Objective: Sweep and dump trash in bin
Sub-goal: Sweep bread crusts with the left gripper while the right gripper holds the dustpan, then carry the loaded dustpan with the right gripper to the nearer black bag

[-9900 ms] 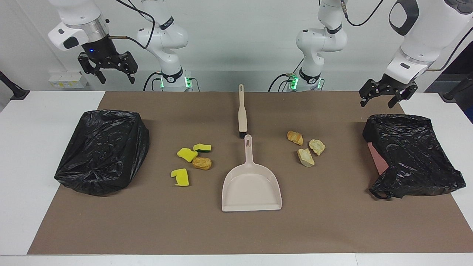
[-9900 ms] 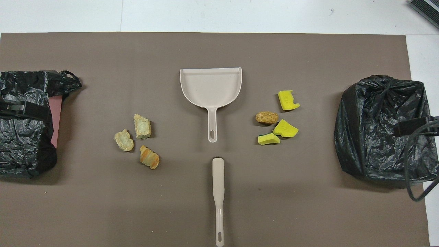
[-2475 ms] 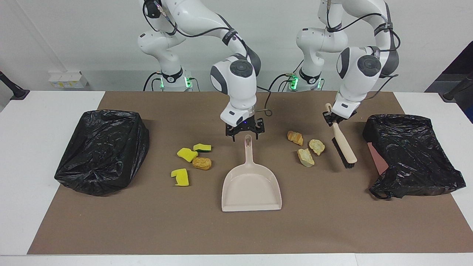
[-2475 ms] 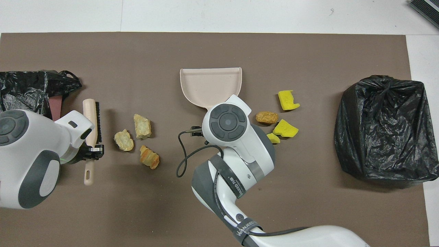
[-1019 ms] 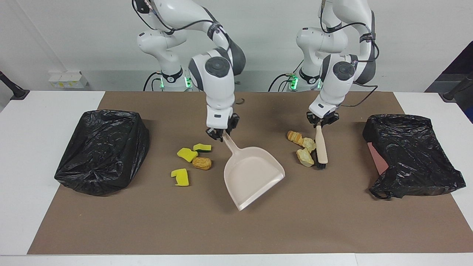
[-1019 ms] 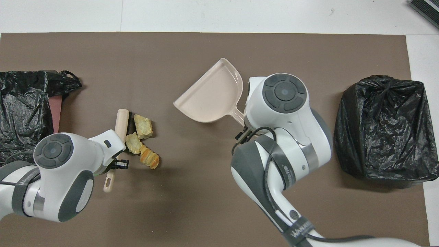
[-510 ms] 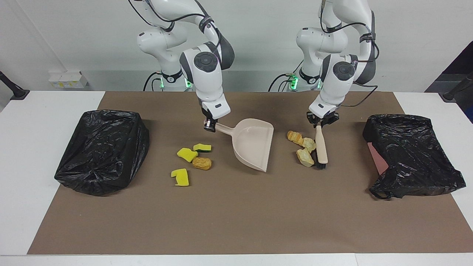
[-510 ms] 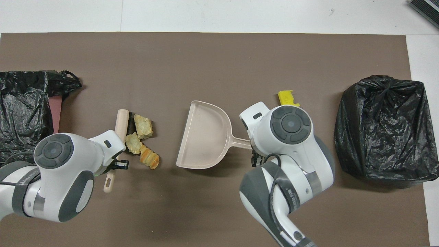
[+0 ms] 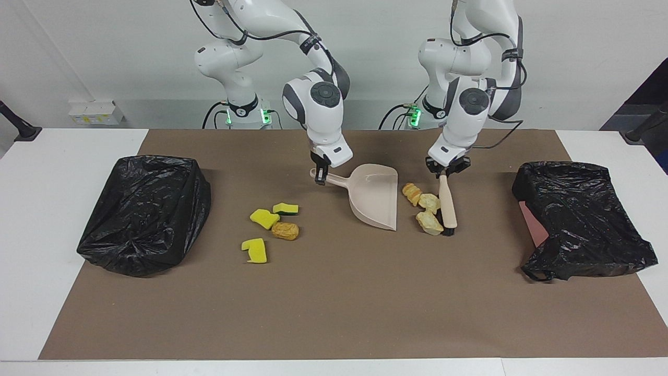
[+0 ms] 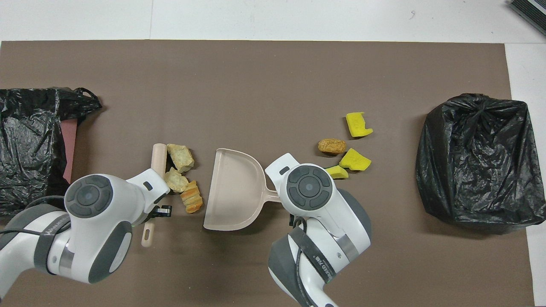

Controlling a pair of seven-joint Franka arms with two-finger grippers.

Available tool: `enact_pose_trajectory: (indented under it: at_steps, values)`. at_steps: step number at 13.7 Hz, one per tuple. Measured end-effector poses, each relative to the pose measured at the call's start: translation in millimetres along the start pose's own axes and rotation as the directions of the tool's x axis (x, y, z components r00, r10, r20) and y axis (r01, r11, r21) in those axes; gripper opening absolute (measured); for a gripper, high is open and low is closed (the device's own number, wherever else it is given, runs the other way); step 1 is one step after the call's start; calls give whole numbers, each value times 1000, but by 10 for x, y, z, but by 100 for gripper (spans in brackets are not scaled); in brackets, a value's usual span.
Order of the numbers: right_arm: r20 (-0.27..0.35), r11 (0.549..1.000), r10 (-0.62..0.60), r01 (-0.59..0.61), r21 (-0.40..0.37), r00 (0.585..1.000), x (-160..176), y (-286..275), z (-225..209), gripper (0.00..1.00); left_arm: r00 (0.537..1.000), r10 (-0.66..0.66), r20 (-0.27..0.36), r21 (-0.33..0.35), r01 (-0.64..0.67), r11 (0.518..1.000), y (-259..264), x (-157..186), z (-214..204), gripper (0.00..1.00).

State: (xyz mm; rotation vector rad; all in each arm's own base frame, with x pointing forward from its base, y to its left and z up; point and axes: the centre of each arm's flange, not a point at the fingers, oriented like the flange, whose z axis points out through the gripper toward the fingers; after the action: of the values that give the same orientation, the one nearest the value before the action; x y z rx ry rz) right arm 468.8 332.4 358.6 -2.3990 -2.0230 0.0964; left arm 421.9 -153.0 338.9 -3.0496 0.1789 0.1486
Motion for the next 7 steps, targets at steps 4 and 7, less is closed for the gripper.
enact_pose_trajectory:
  at_steps: [4, 7]
  values:
    - [1, 1000, 0, 0, 0, 1000, -2, -1, 4, 32, 1000, 9, -6, -18, -9, 1000, 644, -213, -20, 26]
    - [2, 1000, 1, -1, 1, 1000, -4, -2, 8, 32, 999, 40, -7, -54, -40, 998, 1191, -467, -72, 26]
